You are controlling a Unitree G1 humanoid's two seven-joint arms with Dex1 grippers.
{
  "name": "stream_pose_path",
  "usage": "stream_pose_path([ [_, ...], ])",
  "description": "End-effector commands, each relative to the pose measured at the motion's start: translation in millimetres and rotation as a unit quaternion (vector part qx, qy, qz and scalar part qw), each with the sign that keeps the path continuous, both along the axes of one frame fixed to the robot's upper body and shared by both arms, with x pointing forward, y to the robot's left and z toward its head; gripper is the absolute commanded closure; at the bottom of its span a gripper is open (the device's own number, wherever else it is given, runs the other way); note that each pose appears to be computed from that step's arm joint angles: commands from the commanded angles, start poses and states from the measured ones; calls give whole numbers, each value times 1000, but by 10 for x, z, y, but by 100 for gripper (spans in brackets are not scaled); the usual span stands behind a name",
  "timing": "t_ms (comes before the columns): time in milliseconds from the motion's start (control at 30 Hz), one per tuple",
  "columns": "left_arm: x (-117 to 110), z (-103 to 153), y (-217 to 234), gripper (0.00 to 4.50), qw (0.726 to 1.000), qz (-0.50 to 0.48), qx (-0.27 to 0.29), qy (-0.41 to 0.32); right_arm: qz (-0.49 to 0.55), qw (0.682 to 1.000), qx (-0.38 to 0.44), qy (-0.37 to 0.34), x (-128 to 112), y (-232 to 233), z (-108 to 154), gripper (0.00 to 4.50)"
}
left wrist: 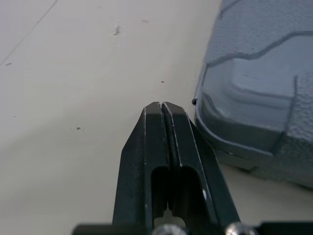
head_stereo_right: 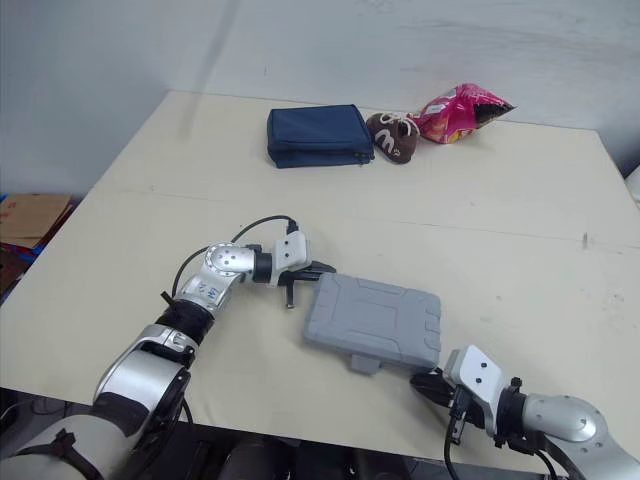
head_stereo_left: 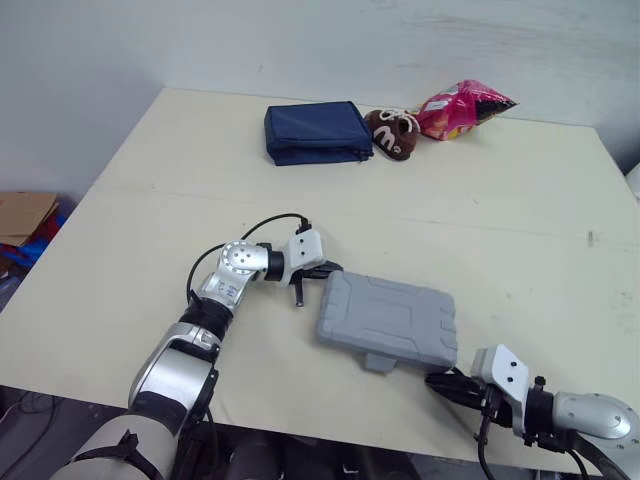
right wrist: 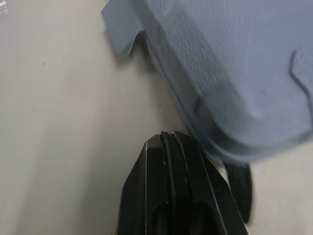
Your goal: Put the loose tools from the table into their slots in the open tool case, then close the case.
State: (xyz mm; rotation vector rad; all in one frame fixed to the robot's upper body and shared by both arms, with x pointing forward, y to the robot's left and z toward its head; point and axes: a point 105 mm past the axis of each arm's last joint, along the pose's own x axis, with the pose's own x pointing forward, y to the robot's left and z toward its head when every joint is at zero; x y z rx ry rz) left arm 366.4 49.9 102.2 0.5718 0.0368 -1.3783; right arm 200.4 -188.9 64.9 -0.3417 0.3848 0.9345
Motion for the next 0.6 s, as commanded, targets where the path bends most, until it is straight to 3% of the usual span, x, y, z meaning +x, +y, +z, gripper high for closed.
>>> stream_pose_path([
  [33,-137,54,20,450,999,-33,-4,-8,-48,998,-37,-30,216,-225,-31,448],
  [367,-533,130,159,450,999,-10,-43,2,-91,990,-59,-85,701,-441,22,448],
  [533,-532,216,296,450,997,36,-64,-6,-115,988,-64,-82,601,-580,17,448],
  [600,-561,367,302,450,995,21,-94,-18,-130,986,-69,-81,490,-680,17,448],
])
